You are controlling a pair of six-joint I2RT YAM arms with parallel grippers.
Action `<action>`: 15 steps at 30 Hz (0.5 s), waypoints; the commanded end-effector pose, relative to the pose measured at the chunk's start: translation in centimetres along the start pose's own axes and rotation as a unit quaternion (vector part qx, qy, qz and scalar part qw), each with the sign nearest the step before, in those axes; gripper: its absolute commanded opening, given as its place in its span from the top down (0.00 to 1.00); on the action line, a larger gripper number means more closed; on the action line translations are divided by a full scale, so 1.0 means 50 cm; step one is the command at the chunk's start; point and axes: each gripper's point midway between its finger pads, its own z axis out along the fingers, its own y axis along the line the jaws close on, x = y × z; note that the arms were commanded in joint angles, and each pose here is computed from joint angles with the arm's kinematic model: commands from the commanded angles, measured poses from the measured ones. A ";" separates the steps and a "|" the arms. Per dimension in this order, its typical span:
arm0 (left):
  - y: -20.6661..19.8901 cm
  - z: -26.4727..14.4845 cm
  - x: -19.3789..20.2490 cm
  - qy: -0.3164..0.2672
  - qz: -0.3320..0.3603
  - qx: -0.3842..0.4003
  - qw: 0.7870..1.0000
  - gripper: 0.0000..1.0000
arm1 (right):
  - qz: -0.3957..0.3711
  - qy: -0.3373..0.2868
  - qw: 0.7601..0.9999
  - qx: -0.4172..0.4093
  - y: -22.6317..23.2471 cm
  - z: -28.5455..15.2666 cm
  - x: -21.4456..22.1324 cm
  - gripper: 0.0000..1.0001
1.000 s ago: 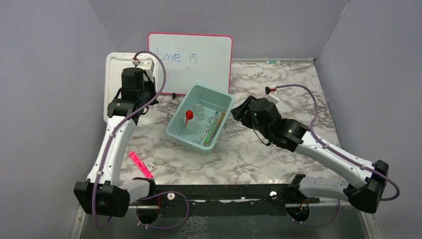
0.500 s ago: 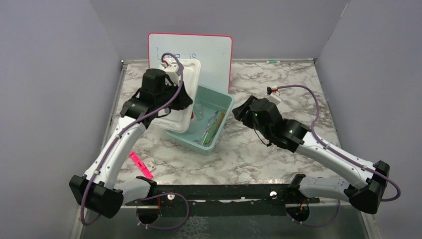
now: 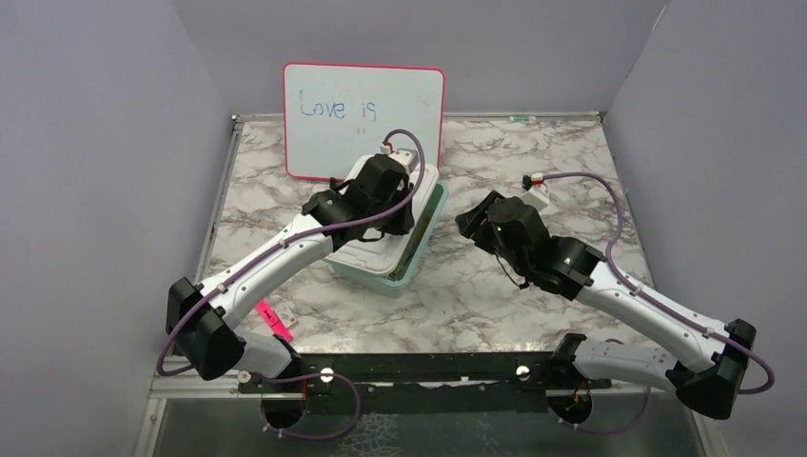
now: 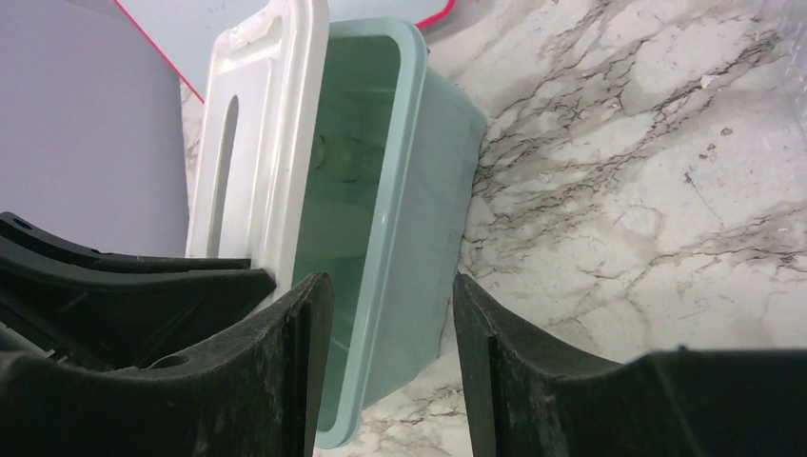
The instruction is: Organize the chemistry lab equipment
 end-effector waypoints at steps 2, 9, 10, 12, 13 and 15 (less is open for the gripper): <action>-0.017 -0.002 -0.029 -0.029 -0.005 -0.023 0.999 1.00 | 0.004 -0.014 1.000 0.025 -0.035 -0.003 -0.006 0.46; -0.044 0.004 -0.011 -0.014 -0.004 0.009 1.000 1.00 | 0.004 -0.009 1.000 0.026 -0.039 -0.002 0.001 0.46; -0.050 0.004 -0.007 -0.012 -0.004 0.020 1.000 0.97 | 0.004 -0.008 1.000 0.025 -0.039 -0.001 0.002 0.46; -0.062 0.003 -0.003 -0.011 -0.003 0.039 0.999 0.89 | 0.003 -0.005 1.000 0.022 -0.036 0.000 0.005 0.46; -0.066 0.002 -0.003 -0.012 -0.003 0.045 0.999 0.84 | 0.002 -0.001 1.000 0.020 -0.033 0.001 0.008 0.45; -0.074 -0.003 -0.002 -0.013 -0.003 0.058 0.998 0.76 | -0.002 0.007 1.000 0.010 -0.025 0.002 0.014 0.44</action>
